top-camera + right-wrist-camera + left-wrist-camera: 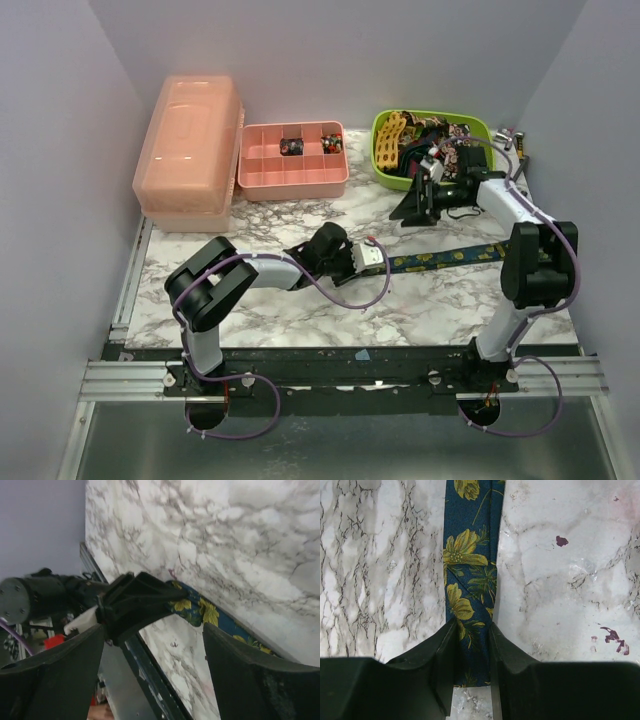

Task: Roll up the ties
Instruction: Roll the tie at the center of the board.

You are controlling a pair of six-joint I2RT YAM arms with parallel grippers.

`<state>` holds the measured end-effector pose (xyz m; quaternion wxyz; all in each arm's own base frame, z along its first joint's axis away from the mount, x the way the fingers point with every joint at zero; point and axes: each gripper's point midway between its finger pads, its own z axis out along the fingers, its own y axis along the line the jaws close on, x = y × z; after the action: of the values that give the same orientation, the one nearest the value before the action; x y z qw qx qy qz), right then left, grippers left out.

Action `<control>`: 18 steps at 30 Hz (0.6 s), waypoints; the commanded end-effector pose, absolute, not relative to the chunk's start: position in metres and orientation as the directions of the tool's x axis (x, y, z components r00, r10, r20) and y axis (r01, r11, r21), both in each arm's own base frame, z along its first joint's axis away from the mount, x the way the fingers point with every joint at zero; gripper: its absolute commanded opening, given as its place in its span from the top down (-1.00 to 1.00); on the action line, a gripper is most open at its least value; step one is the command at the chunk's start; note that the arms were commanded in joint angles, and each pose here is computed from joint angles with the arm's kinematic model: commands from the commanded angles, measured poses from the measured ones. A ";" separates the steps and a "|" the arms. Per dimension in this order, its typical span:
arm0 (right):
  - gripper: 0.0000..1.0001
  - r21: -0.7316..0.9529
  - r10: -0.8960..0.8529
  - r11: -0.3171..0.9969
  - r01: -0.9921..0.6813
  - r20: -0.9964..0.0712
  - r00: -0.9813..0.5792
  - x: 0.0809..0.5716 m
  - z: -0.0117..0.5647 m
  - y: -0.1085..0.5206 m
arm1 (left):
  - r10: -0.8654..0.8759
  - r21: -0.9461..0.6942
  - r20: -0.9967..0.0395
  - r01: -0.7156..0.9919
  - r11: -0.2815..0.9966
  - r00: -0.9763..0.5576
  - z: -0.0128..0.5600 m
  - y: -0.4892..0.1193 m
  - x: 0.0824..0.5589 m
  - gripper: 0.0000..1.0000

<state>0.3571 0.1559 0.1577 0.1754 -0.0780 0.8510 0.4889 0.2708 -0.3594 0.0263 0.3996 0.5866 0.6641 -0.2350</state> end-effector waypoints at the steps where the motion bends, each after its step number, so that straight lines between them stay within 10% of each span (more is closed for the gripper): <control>1: -0.52 0.837 -0.053 0.508 -0.204 -0.206 -0.977 0.313 0.109 0.173 | 0.665 0.101 -0.745 0.977 0.187 -0.050 -0.004 -0.334 0.255 0.43; 8: 0.02 0.816 -0.190 0.530 -0.232 -0.152 -0.970 0.284 0.068 0.198 | 0.654 0.076 -0.755 0.984 0.158 -0.047 -0.004 -0.332 0.250 0.42; 18: 0.15 0.758 -0.258 0.601 -0.254 -0.117 -0.959 0.279 0.025 0.205 | 0.651 0.073 -0.758 0.986 0.149 -0.042 -0.004 -0.332 0.250 0.41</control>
<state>0.2765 0.2068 0.0457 -0.0050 -0.1278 0.8825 0.4526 0.2710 -0.3567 0.0266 0.3995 0.5912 0.6540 -0.2512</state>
